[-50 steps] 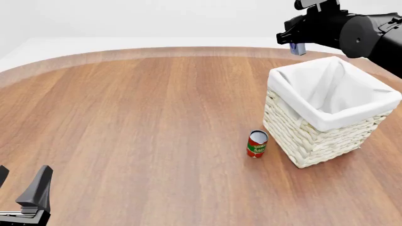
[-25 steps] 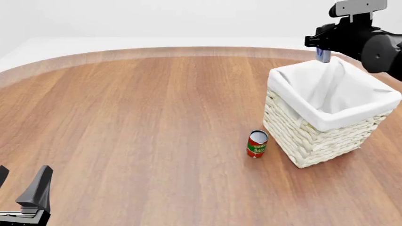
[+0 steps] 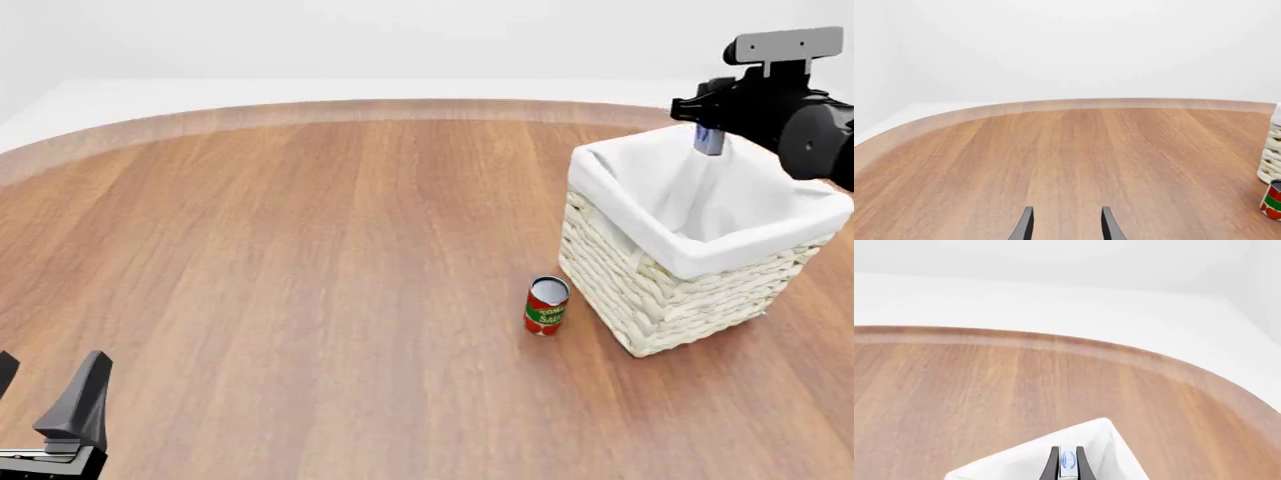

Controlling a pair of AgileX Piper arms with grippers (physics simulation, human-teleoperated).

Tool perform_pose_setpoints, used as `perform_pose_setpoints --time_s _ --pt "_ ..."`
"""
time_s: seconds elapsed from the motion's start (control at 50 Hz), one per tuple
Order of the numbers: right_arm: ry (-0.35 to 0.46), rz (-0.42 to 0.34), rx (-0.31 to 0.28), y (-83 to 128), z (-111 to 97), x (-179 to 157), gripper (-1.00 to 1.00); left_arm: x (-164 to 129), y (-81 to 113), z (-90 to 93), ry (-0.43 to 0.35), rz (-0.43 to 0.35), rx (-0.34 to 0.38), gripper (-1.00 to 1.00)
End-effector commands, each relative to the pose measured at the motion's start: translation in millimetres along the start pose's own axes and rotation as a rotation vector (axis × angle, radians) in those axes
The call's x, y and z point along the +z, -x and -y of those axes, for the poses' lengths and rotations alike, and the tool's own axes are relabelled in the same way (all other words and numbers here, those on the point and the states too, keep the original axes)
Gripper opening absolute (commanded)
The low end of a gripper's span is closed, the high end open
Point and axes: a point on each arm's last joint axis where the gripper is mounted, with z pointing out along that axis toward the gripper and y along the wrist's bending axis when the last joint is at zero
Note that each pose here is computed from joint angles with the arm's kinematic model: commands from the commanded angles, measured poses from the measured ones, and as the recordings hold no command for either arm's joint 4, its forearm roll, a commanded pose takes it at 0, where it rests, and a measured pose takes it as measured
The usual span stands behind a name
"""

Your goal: Pick up the alphabet soup and the cream cheese box, and put them in the basket.

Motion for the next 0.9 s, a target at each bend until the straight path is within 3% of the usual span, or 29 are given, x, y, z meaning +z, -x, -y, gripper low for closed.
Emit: perform_pose_setpoints --time_s 0.02,0.9 --pt "-0.037 -0.003 0.015 -8.2 14.1 5.4 -1.0 0.0 0.0 0.0 0.0 0.0 0.0 1.0" --pt "-0.072 -0.055 0.043 -43.7 27.8 25.7 -1.0 0.0 0.0 0.0 0.0 0.0 0.0 1.0"
